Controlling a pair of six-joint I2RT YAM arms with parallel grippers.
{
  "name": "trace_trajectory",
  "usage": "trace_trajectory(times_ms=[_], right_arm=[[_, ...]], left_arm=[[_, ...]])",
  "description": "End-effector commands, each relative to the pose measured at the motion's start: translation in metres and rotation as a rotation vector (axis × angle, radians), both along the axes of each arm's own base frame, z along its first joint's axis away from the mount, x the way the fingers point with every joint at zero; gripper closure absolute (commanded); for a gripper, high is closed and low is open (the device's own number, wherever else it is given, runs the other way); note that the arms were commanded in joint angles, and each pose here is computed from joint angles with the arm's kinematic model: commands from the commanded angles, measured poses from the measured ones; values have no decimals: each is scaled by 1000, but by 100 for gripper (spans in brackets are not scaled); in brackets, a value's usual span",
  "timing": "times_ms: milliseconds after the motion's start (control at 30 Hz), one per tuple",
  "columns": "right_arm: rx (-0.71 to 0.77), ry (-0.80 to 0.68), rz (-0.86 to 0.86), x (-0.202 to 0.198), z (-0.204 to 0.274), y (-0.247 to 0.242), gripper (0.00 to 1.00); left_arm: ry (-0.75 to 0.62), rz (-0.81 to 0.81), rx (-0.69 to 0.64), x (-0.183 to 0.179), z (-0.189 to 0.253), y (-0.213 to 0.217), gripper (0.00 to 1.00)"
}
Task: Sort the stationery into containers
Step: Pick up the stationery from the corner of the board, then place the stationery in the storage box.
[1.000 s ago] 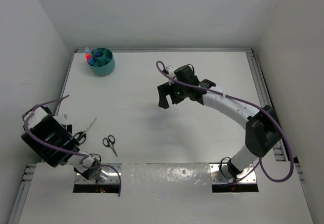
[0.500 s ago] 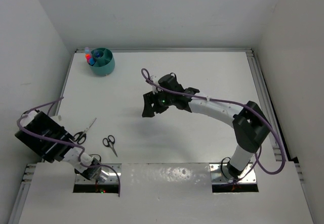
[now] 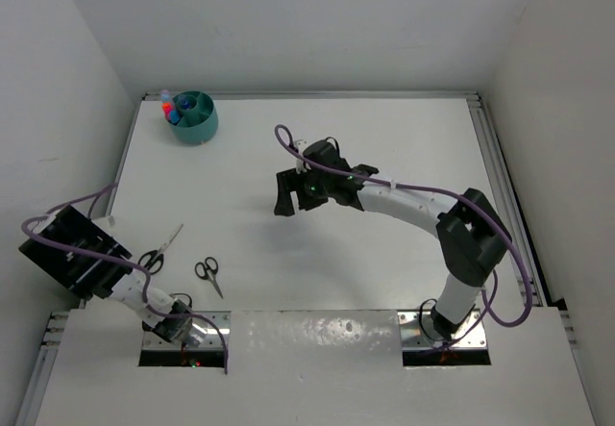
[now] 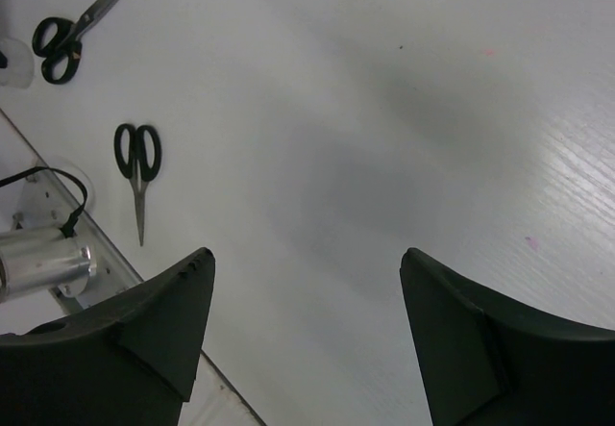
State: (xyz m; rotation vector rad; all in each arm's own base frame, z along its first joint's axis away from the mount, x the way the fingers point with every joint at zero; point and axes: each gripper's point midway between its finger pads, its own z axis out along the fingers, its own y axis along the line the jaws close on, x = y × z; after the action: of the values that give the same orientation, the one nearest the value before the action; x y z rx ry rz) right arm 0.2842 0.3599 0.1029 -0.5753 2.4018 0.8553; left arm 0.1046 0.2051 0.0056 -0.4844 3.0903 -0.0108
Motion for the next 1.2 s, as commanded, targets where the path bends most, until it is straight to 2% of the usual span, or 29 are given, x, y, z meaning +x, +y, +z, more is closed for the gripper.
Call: trace_trajectory(times_ms=[0,167,300,333,400,467,533,567,600,633,700,733,800,833,933,967,1033,1067,1100,1167], right_arm=[[4,-54,-26,4,16,-2,23],[-22,-105,-32,7,25,-10,22],[-46,-148,-52,10,29,-22,20],[-49,-151,-58,10,29,-24,20],[-44,-164,-76,14,32,-31,20],[-30,-184,-89,18,38,-36,19],[-34,-192,-107,22,38,-44,19],[-34,-198,-109,22,39,-48,19],[-36,-202,-117,24,40,-51,19],[-45,-213,-127,28,40,-56,19],[-58,-226,-138,30,40,-64,19],[-70,-239,-148,34,39,-70,19],[-76,-243,-164,37,37,-79,18],[-74,-249,-173,40,37,-83,18],[-81,-225,-196,44,30,-96,18],[-85,-220,-198,45,28,-98,17],[-109,-203,-209,48,22,-107,17],[-114,-199,-215,51,22,-109,17],[-131,-181,-220,53,16,-113,17],[-137,-171,-237,59,15,-116,17]], left_arm=[[-46,-10,1,9,-14,6,100],[-119,-37,-35,24,3,5,100],[-339,-72,23,68,59,17,100],[-415,-81,95,83,88,27,100],[-542,-136,163,116,127,21,100],[-676,-213,189,153,168,13,100],[-802,-247,134,197,199,-9,100],[-866,-235,175,222,230,-8,100],[-890,-248,189,237,242,-15,100],[-915,-323,178,265,250,-41,100],[-976,-352,255,299,284,-60,100],[-1024,-428,264,329,292,-91,100],[-1109,-488,336,368,312,-108,100],[-1162,-564,331,385,320,-136,100],[-1225,-720,420,442,327,-160,100],[-1238,-763,469,471,326,-159,100],[-1248,-826,546,498,324,-166,100],[-1209,-867,677,511,325,-158,100],[-1201,-900,722,530,316,-166,100],[-1196,-966,800,546,308,-167,100]])
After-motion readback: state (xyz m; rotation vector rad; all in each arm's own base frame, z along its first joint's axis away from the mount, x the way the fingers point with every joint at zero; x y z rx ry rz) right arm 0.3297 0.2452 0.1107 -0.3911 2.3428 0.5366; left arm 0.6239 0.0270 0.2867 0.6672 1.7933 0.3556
